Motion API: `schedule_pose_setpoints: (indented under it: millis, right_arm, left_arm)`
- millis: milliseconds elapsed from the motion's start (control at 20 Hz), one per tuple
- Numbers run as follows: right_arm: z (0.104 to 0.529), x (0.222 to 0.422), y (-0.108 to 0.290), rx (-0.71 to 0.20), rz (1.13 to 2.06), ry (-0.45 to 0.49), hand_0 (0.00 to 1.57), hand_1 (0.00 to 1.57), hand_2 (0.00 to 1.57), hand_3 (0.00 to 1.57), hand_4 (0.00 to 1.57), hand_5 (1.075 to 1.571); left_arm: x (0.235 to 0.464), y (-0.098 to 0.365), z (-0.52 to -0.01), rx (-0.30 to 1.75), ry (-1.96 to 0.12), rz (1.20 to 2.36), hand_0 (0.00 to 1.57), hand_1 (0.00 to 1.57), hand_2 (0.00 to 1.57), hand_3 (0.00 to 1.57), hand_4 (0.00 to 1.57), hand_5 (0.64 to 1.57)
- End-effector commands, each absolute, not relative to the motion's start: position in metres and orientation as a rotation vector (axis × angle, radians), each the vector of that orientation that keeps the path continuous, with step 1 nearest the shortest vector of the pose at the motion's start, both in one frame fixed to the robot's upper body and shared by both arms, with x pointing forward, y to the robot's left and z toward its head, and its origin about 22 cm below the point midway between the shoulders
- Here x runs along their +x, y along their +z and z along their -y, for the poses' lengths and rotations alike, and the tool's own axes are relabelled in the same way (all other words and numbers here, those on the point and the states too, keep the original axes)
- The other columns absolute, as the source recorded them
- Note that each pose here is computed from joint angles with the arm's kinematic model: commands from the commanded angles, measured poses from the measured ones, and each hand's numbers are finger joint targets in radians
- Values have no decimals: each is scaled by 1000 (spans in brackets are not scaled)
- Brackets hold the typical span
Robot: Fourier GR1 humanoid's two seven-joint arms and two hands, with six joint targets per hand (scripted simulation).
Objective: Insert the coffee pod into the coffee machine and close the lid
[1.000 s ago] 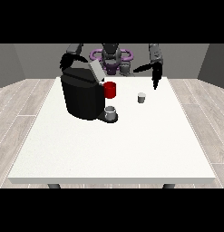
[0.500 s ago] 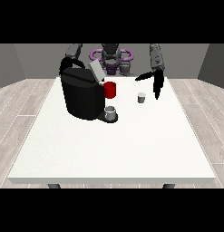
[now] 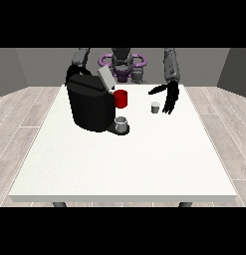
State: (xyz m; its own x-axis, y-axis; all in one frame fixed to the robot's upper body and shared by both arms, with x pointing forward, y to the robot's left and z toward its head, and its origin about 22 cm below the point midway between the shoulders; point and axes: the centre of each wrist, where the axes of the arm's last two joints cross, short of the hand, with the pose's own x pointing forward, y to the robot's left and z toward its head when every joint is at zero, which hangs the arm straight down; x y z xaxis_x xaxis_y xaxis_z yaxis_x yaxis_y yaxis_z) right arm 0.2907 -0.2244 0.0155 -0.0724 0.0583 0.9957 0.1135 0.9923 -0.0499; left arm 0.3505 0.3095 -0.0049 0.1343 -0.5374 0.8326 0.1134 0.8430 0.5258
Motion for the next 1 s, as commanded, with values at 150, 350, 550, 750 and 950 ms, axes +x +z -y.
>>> schedule_pose_setpoints:
  millis: [150,350,550,750,950]
  right_arm:
    - [212,287,9,-120,1663,-29,0,0,0,0,386,1571]
    - [214,293,21,-100,1625,-22,0,0,0,0,453,1571]
    - [223,298,14,-129,1655,-47,0,0,0,0,520,1571]
    - [213,296,12,-108,1679,-47,0,0,0,0,524,1571]
    - [226,283,3,-93,1602,-33,0,0,0,0,492,1571]
  left_arm:
    - [361,-5,-322,465,-556,1303,615,615,738,477,0,1571]
    - [355,-22,-316,505,-623,1265,600,600,715,469,0,1571]
    - [358,-19,-309,592,-722,1270,608,608,745,483,0,1571]
    - [363,-18,-308,655,-705,1353,719,719,851,619,151,1571]
    - [363,-21,-312,684,-684,1323,837,837,974,737,391,1571]
